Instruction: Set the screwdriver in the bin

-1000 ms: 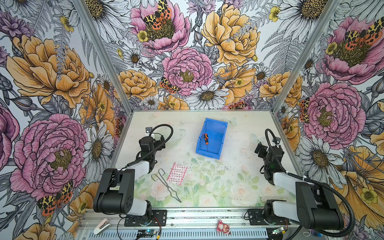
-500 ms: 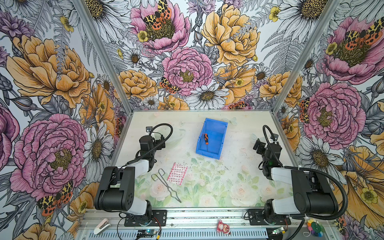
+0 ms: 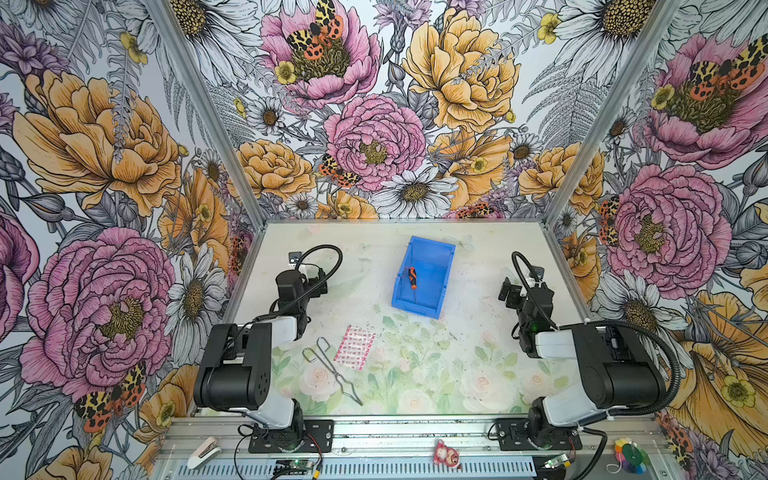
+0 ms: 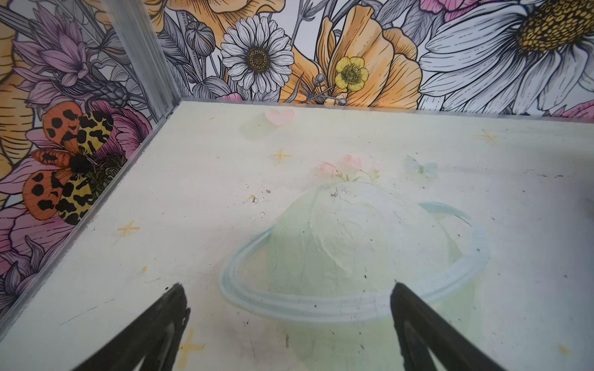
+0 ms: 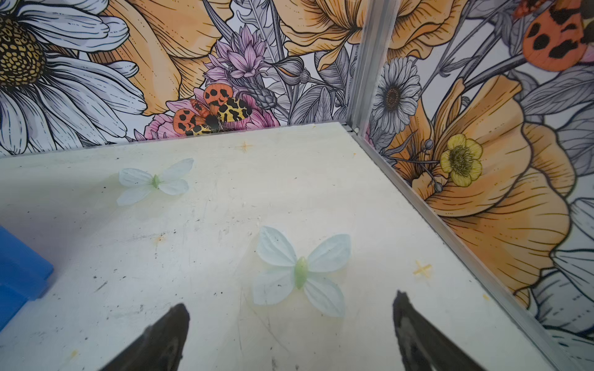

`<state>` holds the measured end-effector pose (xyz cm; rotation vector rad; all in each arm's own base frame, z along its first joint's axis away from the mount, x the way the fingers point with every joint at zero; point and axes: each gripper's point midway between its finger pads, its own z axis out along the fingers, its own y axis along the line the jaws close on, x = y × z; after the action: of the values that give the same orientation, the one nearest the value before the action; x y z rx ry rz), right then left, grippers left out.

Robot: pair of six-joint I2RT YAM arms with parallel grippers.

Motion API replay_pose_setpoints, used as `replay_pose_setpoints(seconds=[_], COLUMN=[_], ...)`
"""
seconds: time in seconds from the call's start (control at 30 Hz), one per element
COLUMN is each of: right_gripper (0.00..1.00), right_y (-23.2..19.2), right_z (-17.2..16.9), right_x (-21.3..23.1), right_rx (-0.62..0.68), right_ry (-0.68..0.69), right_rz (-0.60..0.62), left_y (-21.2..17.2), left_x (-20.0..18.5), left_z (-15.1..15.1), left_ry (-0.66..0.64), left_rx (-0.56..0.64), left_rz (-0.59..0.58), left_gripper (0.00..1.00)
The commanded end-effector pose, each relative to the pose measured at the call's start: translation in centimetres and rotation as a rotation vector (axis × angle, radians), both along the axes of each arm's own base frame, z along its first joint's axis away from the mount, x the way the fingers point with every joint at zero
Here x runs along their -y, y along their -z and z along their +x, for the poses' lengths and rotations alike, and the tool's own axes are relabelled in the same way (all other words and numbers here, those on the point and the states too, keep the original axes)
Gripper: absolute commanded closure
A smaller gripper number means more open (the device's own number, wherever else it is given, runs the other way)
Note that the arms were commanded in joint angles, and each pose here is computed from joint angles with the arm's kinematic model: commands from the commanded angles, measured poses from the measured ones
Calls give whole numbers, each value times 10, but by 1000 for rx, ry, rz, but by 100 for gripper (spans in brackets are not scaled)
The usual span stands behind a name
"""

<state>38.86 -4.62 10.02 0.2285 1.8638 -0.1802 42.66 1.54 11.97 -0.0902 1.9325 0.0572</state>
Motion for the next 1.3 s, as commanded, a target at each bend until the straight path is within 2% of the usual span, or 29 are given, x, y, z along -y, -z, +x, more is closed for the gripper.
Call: replay_pose_setpoints(seconds=[0.0, 0.2, 0.3, 0.37, 0.5, 1.27], right_gripper=[1, 1, 1, 1, 1, 0], right_y=[-13, -13, -13, -12, -13, -14], right_z=[7, 7, 7, 8, 9, 7], right_x=[-2, -2, -2, -3, -4, -3], right_rx=[42, 37, 35, 28, 31, 37], right_ry=[-3, -1, -1, 2, 1, 7], right_rz=[-16, -16, -17, -30, -33, -36], left_y=[-10, -14, -12, -11, -12, -12], left_x=[0, -3, -6, -20, -24, -20], left_z=[0, -11, -24, -28, -28, -28], left_ry=[13, 4, -22, -113, -172, -170], left_rx=[49, 114, 212, 199, 204, 198], left_rz=[-17, -27, -25, -32, 5, 24], left_gripper=[1, 1, 1, 1, 1, 1])
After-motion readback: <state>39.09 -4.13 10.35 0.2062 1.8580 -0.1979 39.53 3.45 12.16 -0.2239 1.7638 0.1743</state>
